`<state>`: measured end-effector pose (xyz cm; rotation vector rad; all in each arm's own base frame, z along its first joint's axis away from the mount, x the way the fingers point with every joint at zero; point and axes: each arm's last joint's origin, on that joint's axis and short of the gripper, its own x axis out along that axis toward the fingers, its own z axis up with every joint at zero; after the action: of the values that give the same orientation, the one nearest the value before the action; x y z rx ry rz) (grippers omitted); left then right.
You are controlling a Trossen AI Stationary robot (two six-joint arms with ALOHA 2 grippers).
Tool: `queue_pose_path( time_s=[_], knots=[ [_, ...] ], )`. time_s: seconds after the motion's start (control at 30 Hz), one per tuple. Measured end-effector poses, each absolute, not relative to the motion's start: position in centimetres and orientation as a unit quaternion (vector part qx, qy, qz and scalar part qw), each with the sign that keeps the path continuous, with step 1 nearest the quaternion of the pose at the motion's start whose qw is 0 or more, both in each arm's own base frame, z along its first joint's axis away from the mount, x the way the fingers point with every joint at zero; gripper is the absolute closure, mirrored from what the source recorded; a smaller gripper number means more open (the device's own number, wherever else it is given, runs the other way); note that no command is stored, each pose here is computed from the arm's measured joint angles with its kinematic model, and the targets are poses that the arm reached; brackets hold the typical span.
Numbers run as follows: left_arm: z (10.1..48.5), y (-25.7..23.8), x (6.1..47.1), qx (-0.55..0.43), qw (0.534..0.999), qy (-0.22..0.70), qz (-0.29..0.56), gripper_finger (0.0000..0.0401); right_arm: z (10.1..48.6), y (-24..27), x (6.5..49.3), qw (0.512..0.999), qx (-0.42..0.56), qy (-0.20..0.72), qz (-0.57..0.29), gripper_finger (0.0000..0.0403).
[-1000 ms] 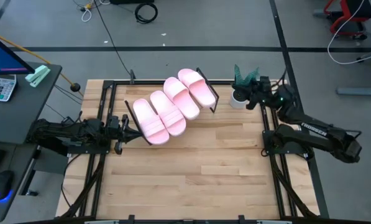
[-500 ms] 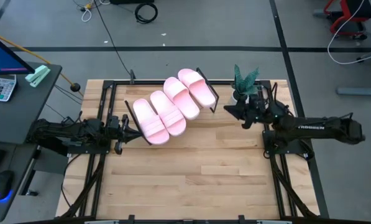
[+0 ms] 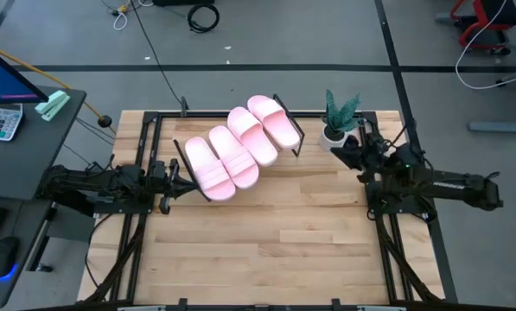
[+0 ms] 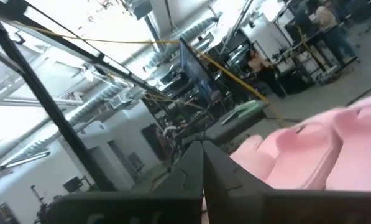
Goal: Pick and place slides into the shelf
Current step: Return to Home Position
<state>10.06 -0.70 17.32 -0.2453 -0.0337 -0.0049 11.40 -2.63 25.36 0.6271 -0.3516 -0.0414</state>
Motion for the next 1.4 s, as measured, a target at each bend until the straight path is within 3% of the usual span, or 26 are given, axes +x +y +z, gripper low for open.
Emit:
queue_pose_path(
  time_s=[0.23, 0.53, 0.9, 1.4],
  knots=[
    [17.3, -0.7, 10.1, -0.123, 0.992, -0.018, 0.002, 0.0365, 22.5, -1.1, 11.5, 0.924, 0.342, -0.166, -0.025, 0.0403],
    [17.3, -0.7, 10.1, -0.123, 0.992, -0.018, 0.005, 0.0382, 26.4, -0.6, 9.8, 0.941, 0.270, -0.201, -0.021, 0.0403],
    [17.3, -0.7, 10.1, -0.123, 0.992, -0.018, 0.005, 0.0375, 25.8, -0.7, 6.8, 0.945, 0.258, -0.194, -0.056, 0.0403],
    [17.3, -0.7, 10.1, -0.123, 0.992, -0.018, 0.005, 0.0374, 24.4, -0.7, 7.5, 0.947, 0.242, -0.205, -0.056, 0.0403]
  ],
)
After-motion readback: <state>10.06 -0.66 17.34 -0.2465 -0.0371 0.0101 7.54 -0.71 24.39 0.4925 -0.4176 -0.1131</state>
